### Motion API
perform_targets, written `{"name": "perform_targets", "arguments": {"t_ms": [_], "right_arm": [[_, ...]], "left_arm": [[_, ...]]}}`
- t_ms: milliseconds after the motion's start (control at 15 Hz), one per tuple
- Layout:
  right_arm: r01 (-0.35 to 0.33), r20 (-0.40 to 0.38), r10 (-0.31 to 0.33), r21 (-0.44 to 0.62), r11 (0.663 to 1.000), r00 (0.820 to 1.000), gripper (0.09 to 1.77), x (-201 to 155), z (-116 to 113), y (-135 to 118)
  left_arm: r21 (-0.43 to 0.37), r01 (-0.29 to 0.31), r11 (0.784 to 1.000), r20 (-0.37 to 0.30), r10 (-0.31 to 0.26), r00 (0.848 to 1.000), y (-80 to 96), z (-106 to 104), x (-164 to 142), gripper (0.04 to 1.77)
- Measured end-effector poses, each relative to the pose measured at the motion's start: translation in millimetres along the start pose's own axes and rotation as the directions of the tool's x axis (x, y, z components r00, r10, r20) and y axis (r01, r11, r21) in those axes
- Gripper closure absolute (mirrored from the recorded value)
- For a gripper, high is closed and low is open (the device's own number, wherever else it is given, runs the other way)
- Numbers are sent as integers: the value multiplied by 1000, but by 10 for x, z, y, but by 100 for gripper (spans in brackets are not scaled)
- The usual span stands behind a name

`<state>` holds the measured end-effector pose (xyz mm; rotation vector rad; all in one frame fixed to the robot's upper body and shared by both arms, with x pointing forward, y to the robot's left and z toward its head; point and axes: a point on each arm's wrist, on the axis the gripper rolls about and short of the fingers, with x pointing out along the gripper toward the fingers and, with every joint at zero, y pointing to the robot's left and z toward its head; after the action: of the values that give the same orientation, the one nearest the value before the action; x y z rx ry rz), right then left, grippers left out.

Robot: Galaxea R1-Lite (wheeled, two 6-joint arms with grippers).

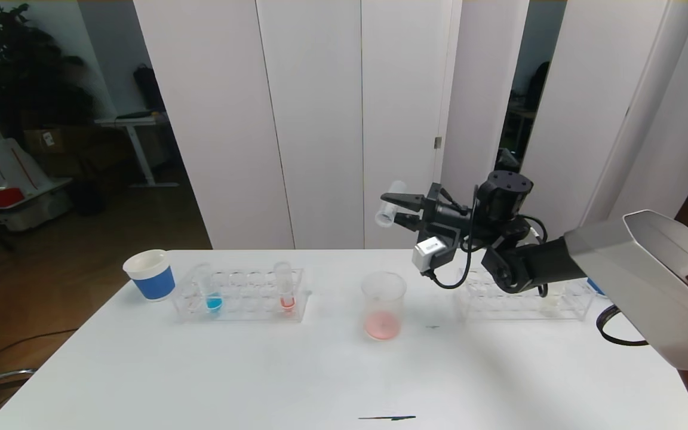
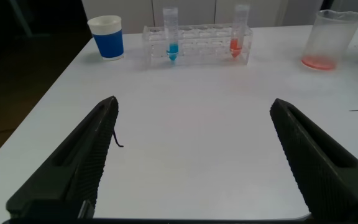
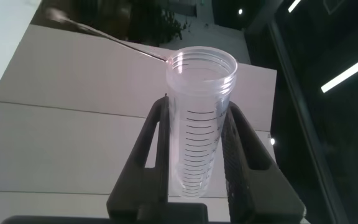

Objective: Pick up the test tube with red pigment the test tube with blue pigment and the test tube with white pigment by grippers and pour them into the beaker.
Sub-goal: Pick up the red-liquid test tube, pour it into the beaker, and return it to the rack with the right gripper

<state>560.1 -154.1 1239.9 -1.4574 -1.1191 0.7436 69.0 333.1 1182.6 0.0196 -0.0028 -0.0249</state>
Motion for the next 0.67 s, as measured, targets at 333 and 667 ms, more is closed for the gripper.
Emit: {"name": "perform_targets", "arguments": {"t_ms": [333,667], "right_arm": [[22,43,-19,-65,998,999,128,17,-30,-47],[40,-63,-42,-32,999,997,128,101,-11,-166]], "left_arm": [[0,0,1000,0,0,1000,0,0,0,6],[0,0,1000,0,0,1000,0,0,0,6]]}}
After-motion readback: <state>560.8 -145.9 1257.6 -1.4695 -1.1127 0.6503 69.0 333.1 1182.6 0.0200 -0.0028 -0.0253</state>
